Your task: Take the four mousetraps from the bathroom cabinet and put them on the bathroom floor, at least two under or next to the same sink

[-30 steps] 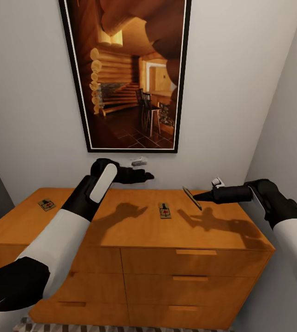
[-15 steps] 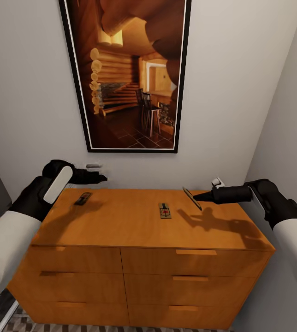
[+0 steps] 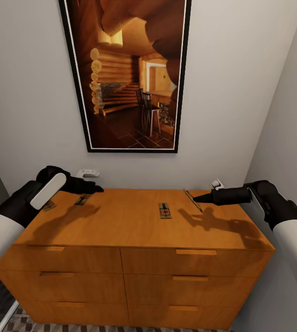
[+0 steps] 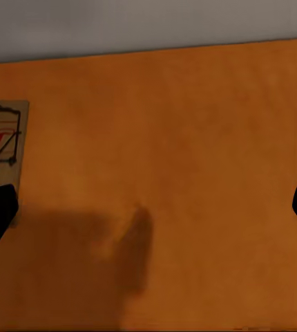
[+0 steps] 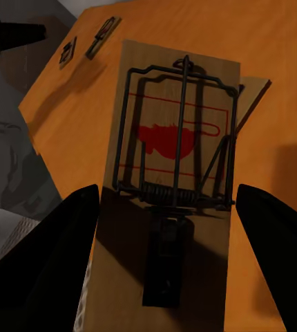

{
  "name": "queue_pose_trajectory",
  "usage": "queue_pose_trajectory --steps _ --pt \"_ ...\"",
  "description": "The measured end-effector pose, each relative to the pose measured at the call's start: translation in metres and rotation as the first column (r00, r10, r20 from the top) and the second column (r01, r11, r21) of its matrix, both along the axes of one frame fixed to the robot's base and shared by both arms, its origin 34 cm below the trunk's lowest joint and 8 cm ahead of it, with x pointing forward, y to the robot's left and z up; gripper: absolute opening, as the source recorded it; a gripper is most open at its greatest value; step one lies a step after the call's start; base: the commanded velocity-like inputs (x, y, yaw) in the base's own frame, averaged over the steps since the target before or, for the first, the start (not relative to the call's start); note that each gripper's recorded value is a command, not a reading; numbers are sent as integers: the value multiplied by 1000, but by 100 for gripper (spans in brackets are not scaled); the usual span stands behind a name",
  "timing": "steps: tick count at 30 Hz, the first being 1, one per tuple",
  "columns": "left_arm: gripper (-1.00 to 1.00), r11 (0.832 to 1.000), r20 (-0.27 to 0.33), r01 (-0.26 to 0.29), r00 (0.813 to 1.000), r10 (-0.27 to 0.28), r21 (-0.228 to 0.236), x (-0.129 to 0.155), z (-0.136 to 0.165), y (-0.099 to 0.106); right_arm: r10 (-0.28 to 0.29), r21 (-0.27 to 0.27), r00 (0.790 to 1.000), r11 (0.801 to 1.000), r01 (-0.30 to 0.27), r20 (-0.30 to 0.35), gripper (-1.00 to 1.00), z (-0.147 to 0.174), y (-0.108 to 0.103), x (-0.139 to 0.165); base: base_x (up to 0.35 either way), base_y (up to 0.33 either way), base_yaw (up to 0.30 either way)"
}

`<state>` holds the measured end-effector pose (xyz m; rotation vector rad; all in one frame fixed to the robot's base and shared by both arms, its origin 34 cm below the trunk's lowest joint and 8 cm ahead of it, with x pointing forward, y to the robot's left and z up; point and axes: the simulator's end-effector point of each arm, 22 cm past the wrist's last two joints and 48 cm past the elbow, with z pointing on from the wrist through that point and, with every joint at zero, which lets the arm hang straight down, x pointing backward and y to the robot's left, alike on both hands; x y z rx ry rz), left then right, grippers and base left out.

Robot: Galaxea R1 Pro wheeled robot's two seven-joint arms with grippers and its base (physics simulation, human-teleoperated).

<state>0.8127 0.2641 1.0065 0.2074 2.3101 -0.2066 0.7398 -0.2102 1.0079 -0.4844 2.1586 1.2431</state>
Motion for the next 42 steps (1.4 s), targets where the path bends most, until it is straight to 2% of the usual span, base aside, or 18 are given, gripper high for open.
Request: queue_pose_trajectory --steps 8,13,17,22,35,42 --pt "100 1000 -28 4 1000 -4 25 -4 -13 4 -1 -1 1000 1000 1 0 -100 0 0 0 0 0 0" --pt "100 999 -28 -24 999 25 47 -4 -13 26 -1 -1 1000 1000 1 0 -100 0 0 0 0 0 0" --pt "100 995 -18 -71 997 72 76 -7 -7 64 -1 -1 1000 1000 1 -1 -100 -1 0 0 0 0 0" --pt "100 992 -11 -94 995 95 85 -8 -2 82 -2 -1 1000 1000 2 -2 -100 -1 0 0 0 102 0" --pt "100 993 -3 -93 996 94 77 -6 2 80 -2 -1 1000 1000 2 -3 -100 -1 0 0 0 65 0" --pt "100 996 -8 -64 998 64 59 -3 -2 57 -2 -1 1000 1000 2 -3 -100 -1 0 0 0 1 0"
